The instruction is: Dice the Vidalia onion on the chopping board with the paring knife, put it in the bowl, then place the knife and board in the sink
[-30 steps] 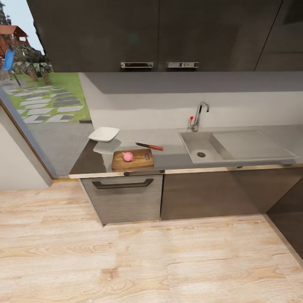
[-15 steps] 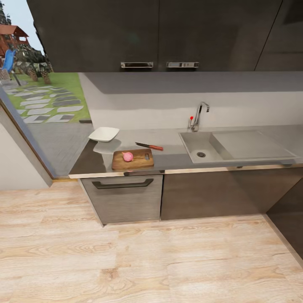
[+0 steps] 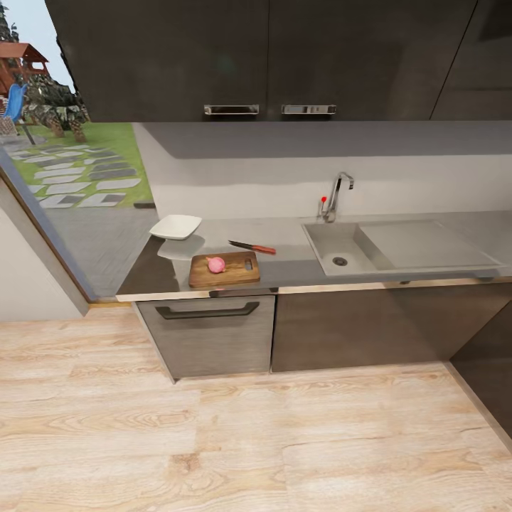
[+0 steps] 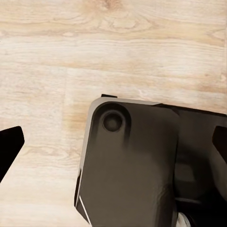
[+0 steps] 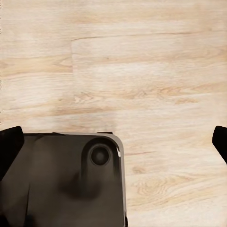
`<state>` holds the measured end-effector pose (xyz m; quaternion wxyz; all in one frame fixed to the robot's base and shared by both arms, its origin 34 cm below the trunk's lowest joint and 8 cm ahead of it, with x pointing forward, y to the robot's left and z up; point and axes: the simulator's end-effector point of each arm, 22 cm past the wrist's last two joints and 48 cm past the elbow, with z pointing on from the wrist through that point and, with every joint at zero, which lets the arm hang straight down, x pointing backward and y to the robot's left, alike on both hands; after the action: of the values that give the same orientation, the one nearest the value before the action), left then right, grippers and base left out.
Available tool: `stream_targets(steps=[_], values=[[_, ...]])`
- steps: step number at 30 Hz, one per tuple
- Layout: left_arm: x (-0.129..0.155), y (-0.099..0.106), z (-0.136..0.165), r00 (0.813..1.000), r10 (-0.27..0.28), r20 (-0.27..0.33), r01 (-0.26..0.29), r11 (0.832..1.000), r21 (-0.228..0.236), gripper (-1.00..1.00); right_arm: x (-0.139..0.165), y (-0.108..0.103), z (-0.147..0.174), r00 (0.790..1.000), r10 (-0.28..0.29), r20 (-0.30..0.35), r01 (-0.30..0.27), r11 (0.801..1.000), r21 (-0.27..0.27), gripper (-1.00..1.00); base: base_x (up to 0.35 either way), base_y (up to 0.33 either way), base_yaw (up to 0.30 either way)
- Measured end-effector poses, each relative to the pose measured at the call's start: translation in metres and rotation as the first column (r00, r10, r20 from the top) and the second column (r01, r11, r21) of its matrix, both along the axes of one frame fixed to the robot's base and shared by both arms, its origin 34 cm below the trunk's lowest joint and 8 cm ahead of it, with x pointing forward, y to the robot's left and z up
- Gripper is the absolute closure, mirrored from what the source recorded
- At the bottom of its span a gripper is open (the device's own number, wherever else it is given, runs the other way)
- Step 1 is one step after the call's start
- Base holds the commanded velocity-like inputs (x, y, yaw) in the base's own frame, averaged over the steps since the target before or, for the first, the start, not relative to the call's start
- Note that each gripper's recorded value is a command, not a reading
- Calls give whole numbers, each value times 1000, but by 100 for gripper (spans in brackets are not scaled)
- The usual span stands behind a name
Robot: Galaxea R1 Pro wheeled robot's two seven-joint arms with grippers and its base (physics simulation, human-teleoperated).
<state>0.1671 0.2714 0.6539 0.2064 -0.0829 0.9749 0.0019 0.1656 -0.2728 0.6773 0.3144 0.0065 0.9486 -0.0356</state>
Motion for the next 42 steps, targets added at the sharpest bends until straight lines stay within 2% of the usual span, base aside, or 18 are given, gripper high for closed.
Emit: stream_targets(steps=[5, 11, 17, 19, 20, 22, 28, 31, 34, 40, 42], values=[[-1, 2, 0, 1000, -2, -2, 2, 1000, 2, -100, 4, 11, 1, 1000, -1, 11, 1, 1000, 15, -100, 0, 0, 0], [0, 2, 0, 1000, -3, -1, 3, 1000, 3, -100, 20, 14, 5, 999, -5, 54, 4, 1000, 20, -100, 0, 0, 0], [0, 3, 0, 1000, -4, -1, 4, 1000, 3, -100, 24, 14, 6, 998, -8, 65, 7, 1000, 19, -100, 0, 0, 0], [0, 3, 0, 1000, -4, -1, 4, 1000, 3, -100, 73, 8, 20, 984, -14, 177, 14, 1000, 6, -100, 0, 0, 0], [-1, 3, 0, 1000, -4, -1, 4, 1000, 3, -100, 85, 7, 24, 979, -17, 203, 17, 1000, 3, -100, 0, 0, 0], [-1, 2, 0, 1000, -3, -3, 3, 1000, 3, -100, 140, -1, 43, 955, -34, 294, 40, 999, -16, -100, 0, 0, 0], [-1, 3, 0, 1000, -2, -3, 2, 1000, 3, -100, 212, -16, 71, 941, -70, 330, 92, 994, -52, -100, 0, 0, 0], [-1, 3, 0, 1000, -2, -3, 2, 1000, 3, -100, 252, -20, 98, 927, -81, 367, 110, 992, -59, -100, 0, 0, 0], [-1, 2, 0, 1000, -2, -3, 2, 1000, 3, -100, 297, -23, 140, 910, -86, 405, 122, 991, -62, -100, 0, 0, 0], [-1, 2, 0, 1000, -2, -4, 2, 1000, 2, -100, 344, -27, 206, 904, -92, 418, 132, 989, -66, -100, 0, 0, 0], [-3, 2, -1, 1000, -1, -8, 1, 1000, 2, -100, 353, -27, 224, 888, -92, 451, 134, 989, -62, -100, 0, 0, 0]])
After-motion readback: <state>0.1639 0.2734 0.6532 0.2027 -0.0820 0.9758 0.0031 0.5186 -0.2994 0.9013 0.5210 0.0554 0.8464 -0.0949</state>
